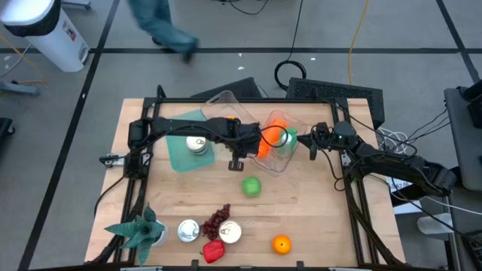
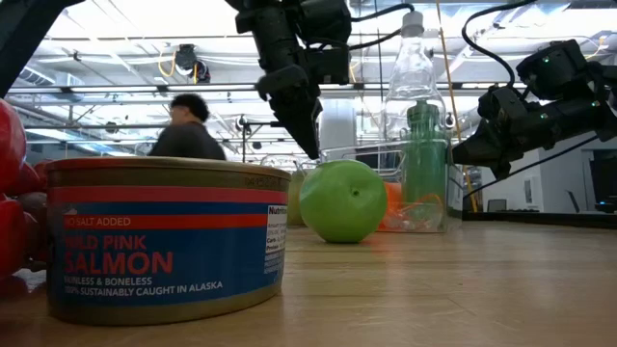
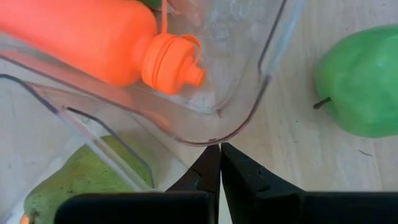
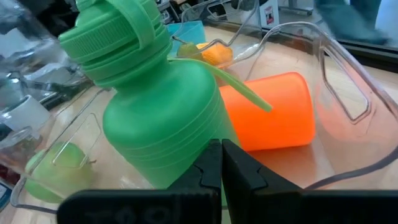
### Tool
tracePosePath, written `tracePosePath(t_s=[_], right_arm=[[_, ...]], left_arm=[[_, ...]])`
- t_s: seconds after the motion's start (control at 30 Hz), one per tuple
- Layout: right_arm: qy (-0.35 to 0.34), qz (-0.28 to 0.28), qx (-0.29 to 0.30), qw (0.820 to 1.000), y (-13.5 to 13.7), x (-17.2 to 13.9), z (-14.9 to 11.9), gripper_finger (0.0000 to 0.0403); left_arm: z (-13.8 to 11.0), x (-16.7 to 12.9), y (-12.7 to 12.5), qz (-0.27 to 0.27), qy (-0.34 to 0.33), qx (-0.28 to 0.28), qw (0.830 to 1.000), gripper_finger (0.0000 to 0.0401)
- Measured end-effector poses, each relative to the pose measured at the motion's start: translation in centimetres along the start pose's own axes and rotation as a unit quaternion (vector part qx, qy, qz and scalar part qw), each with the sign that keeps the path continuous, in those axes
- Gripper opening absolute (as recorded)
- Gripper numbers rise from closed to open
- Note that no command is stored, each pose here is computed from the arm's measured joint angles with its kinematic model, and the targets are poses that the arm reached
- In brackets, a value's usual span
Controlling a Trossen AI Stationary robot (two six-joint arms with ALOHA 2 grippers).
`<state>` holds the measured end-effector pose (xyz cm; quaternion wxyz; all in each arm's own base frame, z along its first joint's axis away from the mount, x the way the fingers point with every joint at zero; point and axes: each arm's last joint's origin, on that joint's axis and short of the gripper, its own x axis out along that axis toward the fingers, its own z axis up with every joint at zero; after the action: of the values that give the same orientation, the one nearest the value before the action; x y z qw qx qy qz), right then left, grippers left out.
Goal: Pick & Place Food Item
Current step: Adjust the green bottle on the right transparent bin
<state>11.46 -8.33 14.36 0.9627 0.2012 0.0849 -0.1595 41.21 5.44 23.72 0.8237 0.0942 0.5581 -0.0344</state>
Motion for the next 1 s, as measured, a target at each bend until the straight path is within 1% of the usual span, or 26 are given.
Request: tracePosePath(t_s=[0.33, 0.53, 0.63, 0.73, 0.8, 0.87, 0.93, 1.0], right_arm=[[-0.001, -0.001, 0.007, 1.0, 0.0, 0.0, 0.1, 0.0], [-0.001, -0.013, 0.007, 1.0, -0.1, 0.0, 0.0, 0.0], [0.002, -0.013, 0.008, 1.0, -0.1, 0.0, -0.1, 0.0], [0.005, -0.014, 0.009, 1.0, -0.1, 0.0, -0.1, 0.0], [0.006, -0.014, 0.01, 1.0, -0.1, 0.0, -0.1, 0.0], [0.006, -0.014, 0.01, 1.0, -0.1, 0.0, -0.1, 0.0], [0.006, -0.014, 0.01, 1.0, -0.1, 0.0, -0.1, 0.0], [0.006, -0.014, 0.01, 1.0, -0.1, 0.0, -0.1, 0.0]], left_arm=[[0.0, 0.0, 0.2, 0.002, -0.002, 0.006, 1.0, 0.0024], [0.0, -0.5, 0.2, 0.004, -0.009, 0.008, 1.0, 0.0024], [0.1, -1.8, 0.1, 0.008, -0.022, 0.009, 1.0, 0.0024], [0.0, -3.8, 0.1, 0.015, -0.043, 0.006, 0.999, 0.0024], [-0.2, -5.3, 0.1, 0.012, -0.054, -0.009, 0.998, 0.0024], [-0.8, -6.5, 0.3, 0.006, -0.052, -0.035, 0.998, 0.0023], [-1.6, -6.6, 0.6, 0.003, -0.024, -0.066, 0.998, 0.0023], [-2.3, -6.0, 0.6, -0.004, 0.009, -0.095, 0.995, 0.0023]])
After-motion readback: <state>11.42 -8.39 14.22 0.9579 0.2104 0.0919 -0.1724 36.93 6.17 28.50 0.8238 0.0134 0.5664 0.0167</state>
